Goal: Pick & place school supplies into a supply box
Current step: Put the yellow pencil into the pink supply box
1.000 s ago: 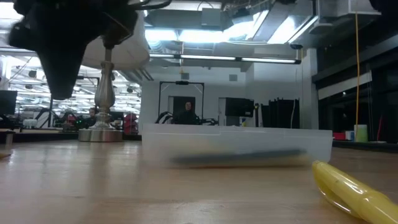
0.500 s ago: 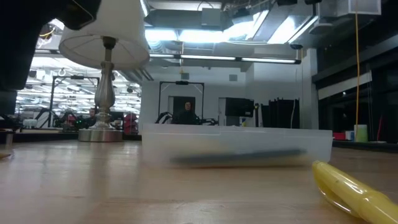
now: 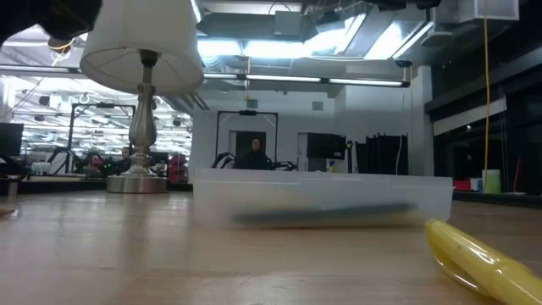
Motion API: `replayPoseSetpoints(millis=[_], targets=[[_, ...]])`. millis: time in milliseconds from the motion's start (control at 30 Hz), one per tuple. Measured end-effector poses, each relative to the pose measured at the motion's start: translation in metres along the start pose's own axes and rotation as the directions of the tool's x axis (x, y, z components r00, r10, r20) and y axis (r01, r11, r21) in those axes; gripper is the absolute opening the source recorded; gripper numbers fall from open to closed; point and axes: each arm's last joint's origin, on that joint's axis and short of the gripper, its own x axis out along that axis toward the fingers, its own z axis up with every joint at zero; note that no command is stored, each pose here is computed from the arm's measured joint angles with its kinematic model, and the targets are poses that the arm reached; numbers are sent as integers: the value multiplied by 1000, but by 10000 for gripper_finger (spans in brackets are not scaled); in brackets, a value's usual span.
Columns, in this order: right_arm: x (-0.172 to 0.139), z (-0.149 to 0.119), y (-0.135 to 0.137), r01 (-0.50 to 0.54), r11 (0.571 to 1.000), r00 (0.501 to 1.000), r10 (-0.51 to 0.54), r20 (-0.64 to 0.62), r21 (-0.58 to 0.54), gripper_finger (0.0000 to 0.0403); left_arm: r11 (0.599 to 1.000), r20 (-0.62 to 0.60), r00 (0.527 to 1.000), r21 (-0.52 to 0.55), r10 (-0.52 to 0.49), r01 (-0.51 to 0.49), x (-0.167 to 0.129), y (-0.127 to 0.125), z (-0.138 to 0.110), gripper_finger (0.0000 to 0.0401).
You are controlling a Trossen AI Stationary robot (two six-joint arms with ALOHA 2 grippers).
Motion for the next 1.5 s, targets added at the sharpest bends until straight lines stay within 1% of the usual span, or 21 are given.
replayPoseSetpoints(millis=[167,267,367,600,767,833,900,1100,1200,1267,1367,1433,1500], targets=[[0,-4,2,-14,999,999,16,-41,51,78,998,-51,997,-14,64,-65,13,9,-1,69],[0,-5,2,-17,998,999,20,-50,52,78,992,-95,990,-59,101,-107,21,15,-1,84],[0,-5,2,-17,998,999,20,-50,52,78,991,-91,989,-63,114,-120,24,18,-3,101],[0,-5,2,-17,999,999,19,-50,50,78,995,-90,993,-66,72,-79,24,16,-8,143],[0,-5,2,-17,999,999,19,-49,40,78,995,-95,995,-87,35,-43,24,13,-9,161],[0,-5,2,-18,999,999,19,-49,28,78,998,-97,995,-68,2,-9,24,10,-9,164],[0,-5,2,-18,999,999,19,-48,28,78,998,-86,996,-64,-6,1,24,10,-9,165],[0,-5,2,-17,999,999,19,-49,28,78,998,-76,997,-66,15,-20,27,13,-8,165],[0,-5,2,-17,999,999,19,-49,29,78,996,-83,996,-82,18,-25,36,18,-8,166],[0,-5,2,-18,999,999,19,-49,29,78,997,-95,995,-77,-10,3,43,19,-9,166],[0,-5,2,-17,999,999,19,-49,29,78,995,-121,989,-65,-81,73,53,18,-10,166],[0,-5,2,-18,999,999,19,-49,28,78,993,-134,987,-80,-93,82,58,21,-10,166],[0,-5,2,-18,999,999,19,-49,28,78,992,-151,985,-103,-81,66,63,25,-10,166]])
